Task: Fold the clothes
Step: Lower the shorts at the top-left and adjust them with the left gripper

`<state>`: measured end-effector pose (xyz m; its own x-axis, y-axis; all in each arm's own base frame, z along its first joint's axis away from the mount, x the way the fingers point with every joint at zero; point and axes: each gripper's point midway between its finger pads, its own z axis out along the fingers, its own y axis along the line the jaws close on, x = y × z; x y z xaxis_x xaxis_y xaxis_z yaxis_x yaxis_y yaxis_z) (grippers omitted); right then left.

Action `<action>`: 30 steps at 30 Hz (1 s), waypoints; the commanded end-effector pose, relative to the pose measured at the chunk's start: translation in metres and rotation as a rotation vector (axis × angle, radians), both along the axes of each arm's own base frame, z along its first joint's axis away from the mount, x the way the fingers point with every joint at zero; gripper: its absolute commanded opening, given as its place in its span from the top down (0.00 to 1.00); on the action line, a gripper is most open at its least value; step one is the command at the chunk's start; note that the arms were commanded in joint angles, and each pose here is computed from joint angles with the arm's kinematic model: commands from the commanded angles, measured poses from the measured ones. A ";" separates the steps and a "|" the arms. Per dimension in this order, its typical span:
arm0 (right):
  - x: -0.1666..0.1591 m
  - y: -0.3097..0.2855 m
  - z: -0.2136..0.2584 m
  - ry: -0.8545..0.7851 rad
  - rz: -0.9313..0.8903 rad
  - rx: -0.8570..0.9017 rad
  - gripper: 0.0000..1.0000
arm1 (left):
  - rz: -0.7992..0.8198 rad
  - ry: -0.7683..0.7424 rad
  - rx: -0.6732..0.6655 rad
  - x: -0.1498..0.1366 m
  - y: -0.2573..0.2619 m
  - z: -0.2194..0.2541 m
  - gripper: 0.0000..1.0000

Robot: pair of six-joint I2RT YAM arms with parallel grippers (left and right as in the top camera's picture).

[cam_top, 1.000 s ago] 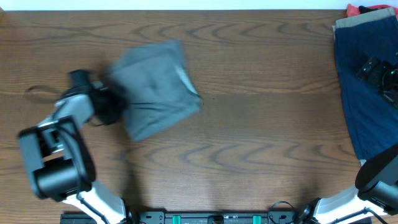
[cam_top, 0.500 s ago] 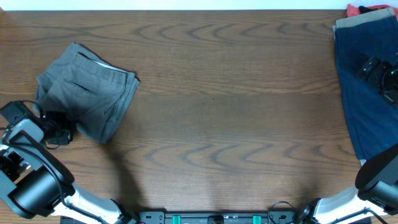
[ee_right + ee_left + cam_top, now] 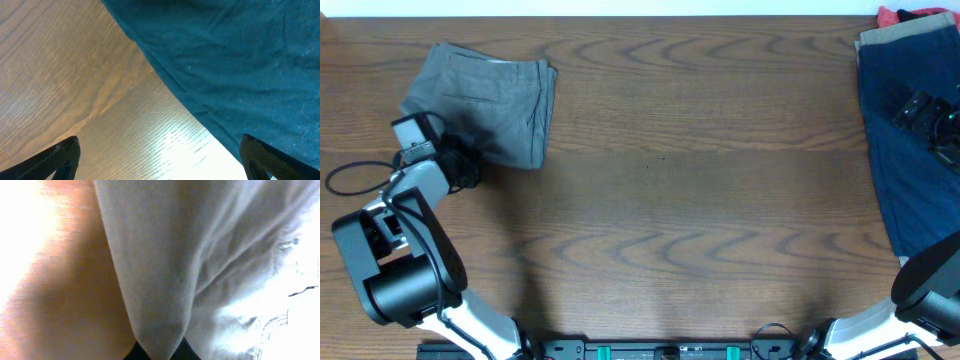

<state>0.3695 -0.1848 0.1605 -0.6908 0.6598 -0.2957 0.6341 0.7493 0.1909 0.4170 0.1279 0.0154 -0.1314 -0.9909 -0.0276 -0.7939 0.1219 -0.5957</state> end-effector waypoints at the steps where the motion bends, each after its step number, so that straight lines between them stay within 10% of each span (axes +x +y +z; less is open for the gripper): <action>1: 0.000 -0.001 0.002 -0.006 -0.013 0.001 0.01 | 0.089 0.041 0.048 -0.004 0.014 -0.010 0.94; 18: 0.000 -0.001 0.002 -0.006 -0.013 0.001 0.01 | 0.318 0.059 -0.054 -0.058 0.098 -0.014 0.94; 30: 0.000 -0.001 0.002 -0.006 -0.013 0.001 0.01 | 0.084 -0.175 0.131 0.026 0.060 0.007 0.94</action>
